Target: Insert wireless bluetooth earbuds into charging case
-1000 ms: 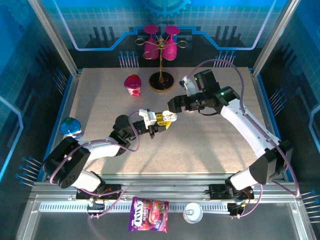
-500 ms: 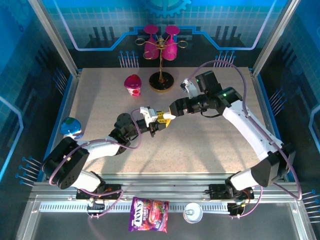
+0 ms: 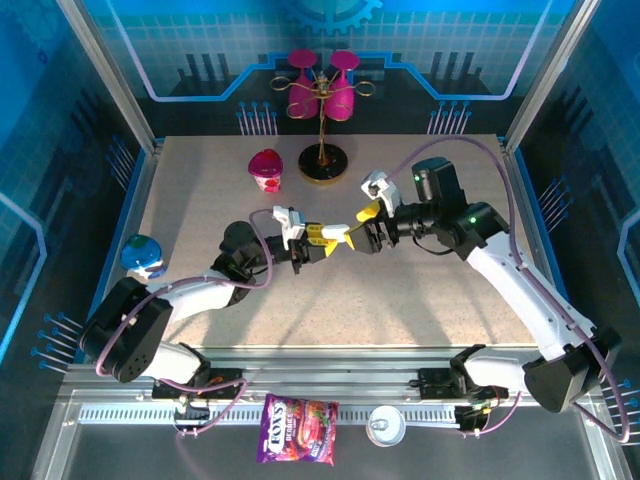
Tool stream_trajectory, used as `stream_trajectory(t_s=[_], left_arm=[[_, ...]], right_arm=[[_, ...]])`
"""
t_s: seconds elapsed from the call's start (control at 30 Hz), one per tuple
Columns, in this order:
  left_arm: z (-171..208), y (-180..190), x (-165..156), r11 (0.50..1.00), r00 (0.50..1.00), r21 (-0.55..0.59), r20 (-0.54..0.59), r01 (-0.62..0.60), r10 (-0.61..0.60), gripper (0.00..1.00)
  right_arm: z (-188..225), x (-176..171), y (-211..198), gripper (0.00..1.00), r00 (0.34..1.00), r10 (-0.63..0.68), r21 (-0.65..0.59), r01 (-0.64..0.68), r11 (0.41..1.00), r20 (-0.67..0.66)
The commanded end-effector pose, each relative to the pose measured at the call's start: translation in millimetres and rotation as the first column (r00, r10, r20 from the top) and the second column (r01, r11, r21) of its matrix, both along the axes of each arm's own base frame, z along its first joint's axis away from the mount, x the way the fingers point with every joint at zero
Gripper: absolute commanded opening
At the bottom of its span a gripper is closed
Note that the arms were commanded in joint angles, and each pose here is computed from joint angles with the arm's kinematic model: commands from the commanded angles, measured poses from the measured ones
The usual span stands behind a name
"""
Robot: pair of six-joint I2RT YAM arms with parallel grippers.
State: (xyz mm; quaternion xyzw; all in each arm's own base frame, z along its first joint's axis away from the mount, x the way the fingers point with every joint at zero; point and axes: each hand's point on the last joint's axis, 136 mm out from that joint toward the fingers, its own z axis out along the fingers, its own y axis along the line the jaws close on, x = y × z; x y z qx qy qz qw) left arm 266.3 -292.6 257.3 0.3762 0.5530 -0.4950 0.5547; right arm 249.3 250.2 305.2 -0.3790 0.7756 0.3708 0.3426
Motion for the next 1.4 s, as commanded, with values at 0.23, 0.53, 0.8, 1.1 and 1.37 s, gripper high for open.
stream_trajectory(t_s=[0.23,0.53,0.8,1.1,1.37], left_arm=[[39,-1,-16,0.982,0.988,-0.109,0.019,0.156,-0.155,0.00],[40,-2,-13,0.981,0.988,-0.114,0.006,0.155,-0.155,0.01],[35,5,0,0.990,0.999,-0.131,0.003,0.044,-0.044,0.39],[2,25,20,0.979,0.977,-0.036,0.071,-0.198,0.200,0.78],[-54,42,41,0.910,0.923,0.156,0.076,-0.384,0.376,0.95]], right_arm=[[5,-16,16,0.45,0.974,0.215,0.024,-0.217,0.976,0.078],[-1,-15,19,0.28,0.973,0.224,0.035,-0.226,0.973,0.049],[-3,-2,12,0.21,0.987,0.152,0.029,-0.154,0.988,0.059],[-26,63,-26,0.23,0.983,-0.179,0.090,0.183,0.979,-0.049],[-97,111,-59,0.25,0.851,-0.444,0.014,0.466,0.885,-0.281]])
